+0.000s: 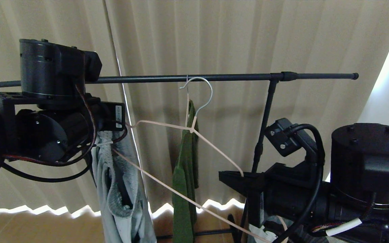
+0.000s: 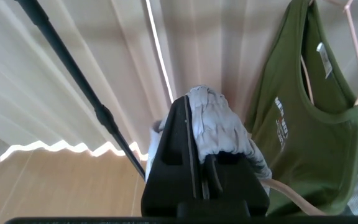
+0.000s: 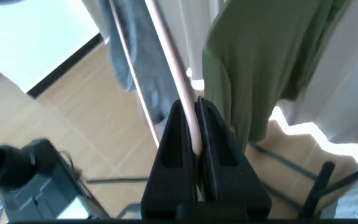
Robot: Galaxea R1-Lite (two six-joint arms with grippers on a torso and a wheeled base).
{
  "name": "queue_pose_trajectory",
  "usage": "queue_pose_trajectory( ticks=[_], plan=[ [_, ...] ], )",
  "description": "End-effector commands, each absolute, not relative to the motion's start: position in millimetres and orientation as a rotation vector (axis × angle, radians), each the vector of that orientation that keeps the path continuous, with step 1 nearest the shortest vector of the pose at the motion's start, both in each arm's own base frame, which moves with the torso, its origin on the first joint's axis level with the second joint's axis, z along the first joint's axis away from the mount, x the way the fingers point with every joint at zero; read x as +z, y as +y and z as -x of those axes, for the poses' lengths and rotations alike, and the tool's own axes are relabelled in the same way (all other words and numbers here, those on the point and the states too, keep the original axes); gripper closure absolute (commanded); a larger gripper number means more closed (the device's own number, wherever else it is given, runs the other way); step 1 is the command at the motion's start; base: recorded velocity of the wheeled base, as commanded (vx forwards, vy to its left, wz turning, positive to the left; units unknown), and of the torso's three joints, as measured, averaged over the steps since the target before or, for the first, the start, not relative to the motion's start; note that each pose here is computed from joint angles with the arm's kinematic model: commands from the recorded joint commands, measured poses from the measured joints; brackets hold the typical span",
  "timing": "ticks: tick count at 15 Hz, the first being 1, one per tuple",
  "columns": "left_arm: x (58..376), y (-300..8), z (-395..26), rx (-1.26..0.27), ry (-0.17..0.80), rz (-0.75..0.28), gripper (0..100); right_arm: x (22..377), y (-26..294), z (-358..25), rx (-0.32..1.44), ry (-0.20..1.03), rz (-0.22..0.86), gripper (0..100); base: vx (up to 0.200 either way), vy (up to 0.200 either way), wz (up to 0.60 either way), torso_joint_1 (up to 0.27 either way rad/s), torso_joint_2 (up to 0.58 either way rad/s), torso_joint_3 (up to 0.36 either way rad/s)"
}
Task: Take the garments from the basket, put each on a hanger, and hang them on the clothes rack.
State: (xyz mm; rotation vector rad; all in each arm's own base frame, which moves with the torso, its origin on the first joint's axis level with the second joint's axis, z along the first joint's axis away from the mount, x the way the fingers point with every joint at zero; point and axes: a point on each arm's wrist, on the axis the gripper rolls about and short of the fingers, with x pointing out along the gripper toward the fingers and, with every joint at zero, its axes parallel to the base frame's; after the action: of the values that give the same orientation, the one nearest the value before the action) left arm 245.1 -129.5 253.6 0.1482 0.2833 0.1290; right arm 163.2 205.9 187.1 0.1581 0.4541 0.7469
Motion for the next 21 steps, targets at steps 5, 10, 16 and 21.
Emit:
queue_pose_trajectory(
  ticks=[5,10,16,21],
  plan=[
    [254,-129,-244,0.148,0.28,-0.152,100,181,210,-167,0.738,0.473,-0.145,100,0.0,0.0,0.0,0.0,0.0,0.0],
    [262,-127,-234,0.135,0.266,-0.15,100,176,216,-188,0.639,0.464,-0.146,100,0.0,0.0,0.0,0.0,0.0,0.0],
    [253,-118,-220,0.133,0.299,-0.204,100,181,209,-200,0.546,0.429,-0.162,100,0.0,0.0,0.0,0.0,0.0,0.0],
    [247,-122,-211,0.099,0.336,-0.244,100,178,213,-207,0.544,0.366,-0.196,100,0.0,0.0,0.0,0.0,0.0,0.0]
  ],
)
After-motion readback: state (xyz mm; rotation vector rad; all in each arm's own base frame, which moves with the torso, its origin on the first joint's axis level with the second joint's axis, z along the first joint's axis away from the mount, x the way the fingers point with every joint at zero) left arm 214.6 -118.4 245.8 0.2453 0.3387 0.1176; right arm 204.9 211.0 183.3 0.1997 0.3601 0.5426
